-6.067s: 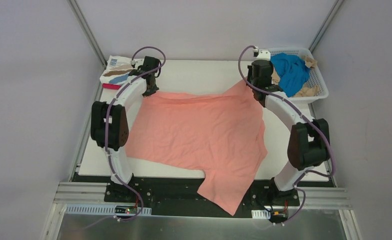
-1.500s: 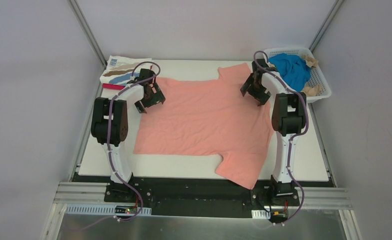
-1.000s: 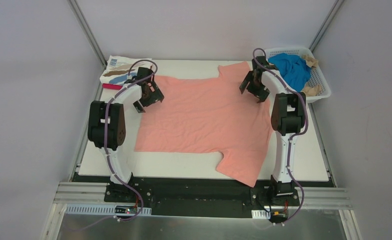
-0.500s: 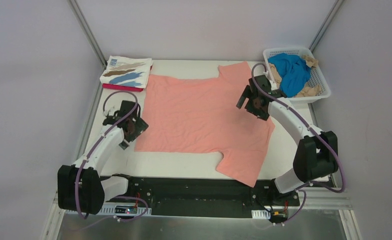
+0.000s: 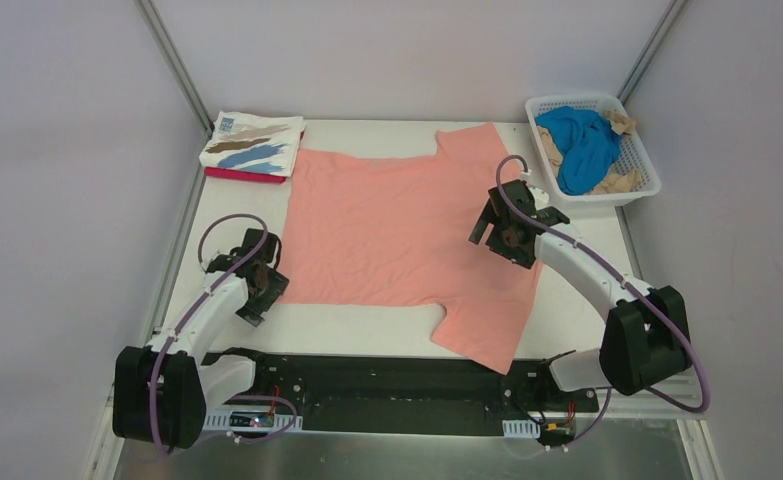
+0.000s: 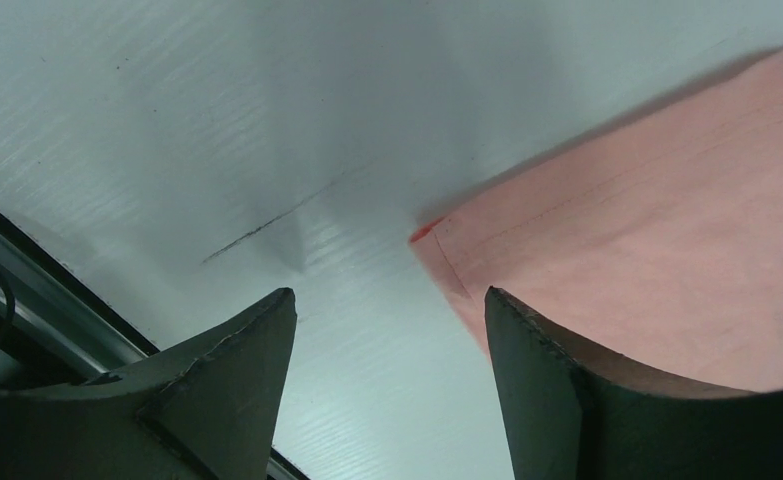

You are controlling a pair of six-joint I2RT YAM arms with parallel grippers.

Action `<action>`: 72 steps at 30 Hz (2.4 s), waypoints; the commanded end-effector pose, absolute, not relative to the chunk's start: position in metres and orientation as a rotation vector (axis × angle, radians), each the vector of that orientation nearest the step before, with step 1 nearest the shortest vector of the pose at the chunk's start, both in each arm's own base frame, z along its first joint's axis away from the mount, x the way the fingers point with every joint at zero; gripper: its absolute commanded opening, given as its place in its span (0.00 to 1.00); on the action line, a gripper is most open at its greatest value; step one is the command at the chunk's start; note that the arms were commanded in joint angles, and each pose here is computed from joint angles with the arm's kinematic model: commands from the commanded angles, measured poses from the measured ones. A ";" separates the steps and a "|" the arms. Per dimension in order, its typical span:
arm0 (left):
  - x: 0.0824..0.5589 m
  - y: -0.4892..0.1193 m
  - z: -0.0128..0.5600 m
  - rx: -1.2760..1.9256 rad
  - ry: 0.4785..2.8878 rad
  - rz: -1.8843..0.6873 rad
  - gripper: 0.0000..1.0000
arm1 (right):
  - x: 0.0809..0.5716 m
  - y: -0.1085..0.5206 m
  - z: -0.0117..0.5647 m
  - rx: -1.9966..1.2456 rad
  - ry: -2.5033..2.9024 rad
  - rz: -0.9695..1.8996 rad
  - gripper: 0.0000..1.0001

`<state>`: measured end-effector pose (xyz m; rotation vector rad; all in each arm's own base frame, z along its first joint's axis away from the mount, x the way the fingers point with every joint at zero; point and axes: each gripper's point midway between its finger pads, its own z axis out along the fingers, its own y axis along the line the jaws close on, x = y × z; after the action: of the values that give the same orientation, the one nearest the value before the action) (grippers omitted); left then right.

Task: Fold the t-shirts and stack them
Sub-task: Flatten out the tshirt, then grab the side of the flattened tshirt closest away from the robot with both arms

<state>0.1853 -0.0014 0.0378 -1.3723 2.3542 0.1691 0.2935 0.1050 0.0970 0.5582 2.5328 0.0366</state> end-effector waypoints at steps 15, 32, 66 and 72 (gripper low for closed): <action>0.195 -0.006 0.003 -1.441 2.376 0.197 0.50 | 0.247 0.088 0.093 0.548 2.557 -0.042 0.99; 0.206 -0.012 0.002 -1.412 2.408 0.163 0.00 | 0.090 0.112 0.071 0.203 3.047 -0.188 0.82; 0.190 -0.008 0.012 -1.412 2.381 0.157 0.00 | 0.079 0.131 0.028 0.488 3.074 0.002 0.00; 0.161 -0.002 0.019 -1.459 2.330 0.157 0.00 | 0.065 0.112 0.054 0.418 3.121 -0.105 0.00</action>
<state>0.1951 -0.0055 0.0214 -1.4015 2.3063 0.1064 0.0759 0.1274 0.0316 0.4608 3.0858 -0.0127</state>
